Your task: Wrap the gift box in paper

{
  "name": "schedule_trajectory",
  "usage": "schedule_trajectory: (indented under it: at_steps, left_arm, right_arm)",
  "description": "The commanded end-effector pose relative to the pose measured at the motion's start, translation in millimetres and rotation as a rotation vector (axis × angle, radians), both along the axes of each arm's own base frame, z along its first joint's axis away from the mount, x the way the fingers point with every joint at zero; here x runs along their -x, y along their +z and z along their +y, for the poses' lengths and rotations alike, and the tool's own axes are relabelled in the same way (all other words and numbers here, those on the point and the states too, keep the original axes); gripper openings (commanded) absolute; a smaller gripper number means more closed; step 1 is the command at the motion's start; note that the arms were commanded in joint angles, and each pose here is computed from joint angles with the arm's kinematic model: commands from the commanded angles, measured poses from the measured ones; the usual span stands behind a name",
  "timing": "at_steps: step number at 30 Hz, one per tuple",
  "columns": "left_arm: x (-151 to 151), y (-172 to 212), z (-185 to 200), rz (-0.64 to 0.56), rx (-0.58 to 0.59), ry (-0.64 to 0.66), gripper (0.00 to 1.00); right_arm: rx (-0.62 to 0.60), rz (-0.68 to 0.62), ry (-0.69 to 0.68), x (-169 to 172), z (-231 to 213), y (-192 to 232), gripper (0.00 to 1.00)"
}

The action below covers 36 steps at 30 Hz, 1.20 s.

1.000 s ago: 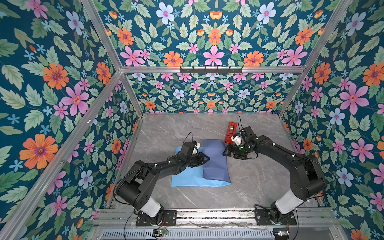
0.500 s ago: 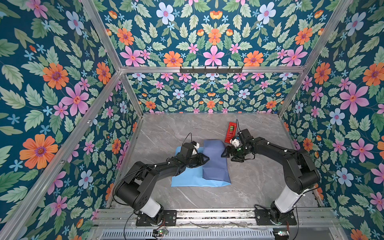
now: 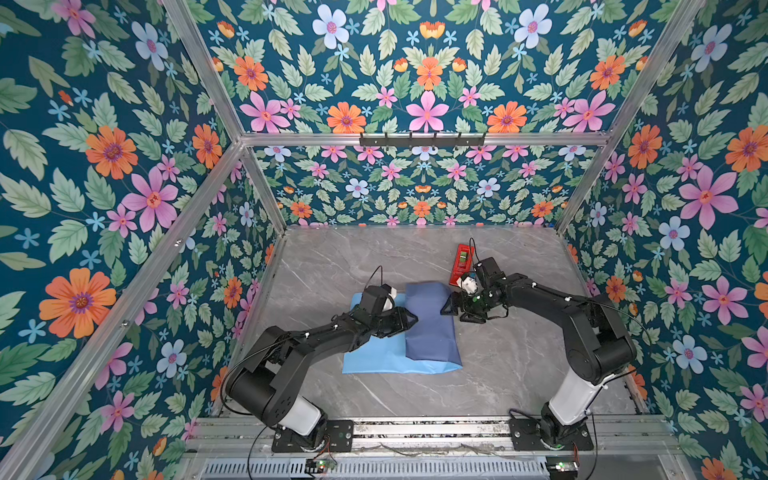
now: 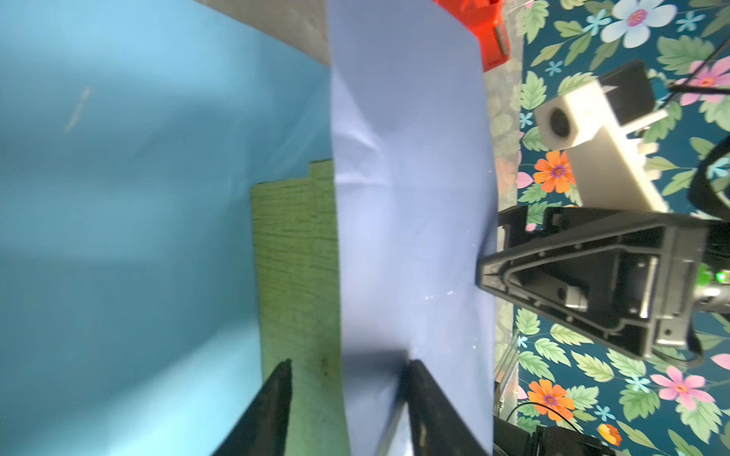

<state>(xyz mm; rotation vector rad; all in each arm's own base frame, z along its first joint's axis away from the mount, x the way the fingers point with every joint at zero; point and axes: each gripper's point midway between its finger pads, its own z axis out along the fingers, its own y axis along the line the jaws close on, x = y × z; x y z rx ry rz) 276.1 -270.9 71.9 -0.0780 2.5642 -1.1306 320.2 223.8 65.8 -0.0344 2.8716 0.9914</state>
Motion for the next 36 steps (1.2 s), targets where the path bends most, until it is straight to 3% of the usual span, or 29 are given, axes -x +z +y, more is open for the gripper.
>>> schedule_trajectory:
  at_steps: [1,6,15,26,36]
  left_arm:
    - [9,-10,9,0.060,-0.062,-0.002,0.61]
    - [1,0,2,0.037,-0.051,-0.012,0.68]
    - [-1,1,-6,0.033,-0.059,-0.053,0.70]
    - [10,-22,6,0.068,-0.122,-0.050,0.40]
    - [16,-31,13,0.081,-0.132,-0.029,0.35]
  right_arm:
    - [0.085,0.025,0.003,7,-13,-12,0.86]
    - [0.085,0.024,0.005,6,-13,-12,0.86]
    - [0.084,0.023,0.004,5,-12,-12,0.85]
    - [0.087,0.006,0.020,1,-11,-3,0.85]
    - [-0.015,0.002,0.049,6,3,30,0.87]
